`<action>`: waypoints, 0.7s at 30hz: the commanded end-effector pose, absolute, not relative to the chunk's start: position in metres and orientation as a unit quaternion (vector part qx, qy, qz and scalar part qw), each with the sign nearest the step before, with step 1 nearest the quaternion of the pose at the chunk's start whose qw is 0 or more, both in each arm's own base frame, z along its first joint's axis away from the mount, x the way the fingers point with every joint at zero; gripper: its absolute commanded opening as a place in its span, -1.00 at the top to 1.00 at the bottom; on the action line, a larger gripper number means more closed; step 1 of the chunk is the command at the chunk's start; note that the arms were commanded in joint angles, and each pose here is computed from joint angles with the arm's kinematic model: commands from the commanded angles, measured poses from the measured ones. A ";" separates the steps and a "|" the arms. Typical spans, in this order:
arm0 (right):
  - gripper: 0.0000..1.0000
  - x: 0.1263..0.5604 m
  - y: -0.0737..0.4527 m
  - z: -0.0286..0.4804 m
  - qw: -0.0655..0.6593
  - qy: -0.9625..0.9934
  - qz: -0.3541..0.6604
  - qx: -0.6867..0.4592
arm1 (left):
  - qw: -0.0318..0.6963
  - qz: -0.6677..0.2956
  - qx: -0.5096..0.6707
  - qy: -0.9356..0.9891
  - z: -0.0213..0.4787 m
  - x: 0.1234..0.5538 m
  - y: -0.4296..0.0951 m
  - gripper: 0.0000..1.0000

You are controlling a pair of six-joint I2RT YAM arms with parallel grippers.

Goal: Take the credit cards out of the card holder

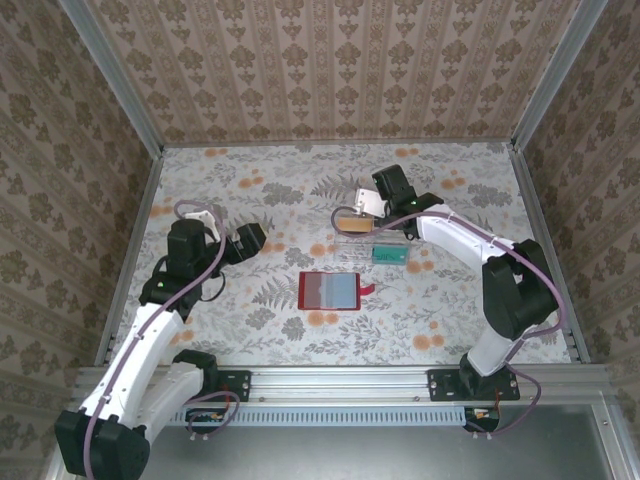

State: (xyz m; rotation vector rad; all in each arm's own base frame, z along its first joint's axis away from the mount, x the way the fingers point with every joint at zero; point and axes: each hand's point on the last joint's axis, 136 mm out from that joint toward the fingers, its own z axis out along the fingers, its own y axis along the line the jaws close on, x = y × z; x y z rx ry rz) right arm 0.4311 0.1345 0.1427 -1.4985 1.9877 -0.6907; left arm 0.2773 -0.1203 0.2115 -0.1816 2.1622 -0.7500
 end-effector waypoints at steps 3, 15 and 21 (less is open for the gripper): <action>0.11 0.433 0.131 0.161 0.295 0.751 -0.259 -0.531 | 0.420 -0.299 -0.065 0.854 0.214 0.277 -0.119 -1.00; -0.16 0.406 0.128 0.205 0.357 0.797 -0.204 -0.442 | 0.417 -0.257 -0.074 0.869 0.201 0.282 -0.107 -1.00; -0.42 0.380 0.122 0.223 0.420 0.826 -0.144 -0.347 | 0.413 -0.169 -0.086 0.891 0.187 0.290 -0.082 -1.00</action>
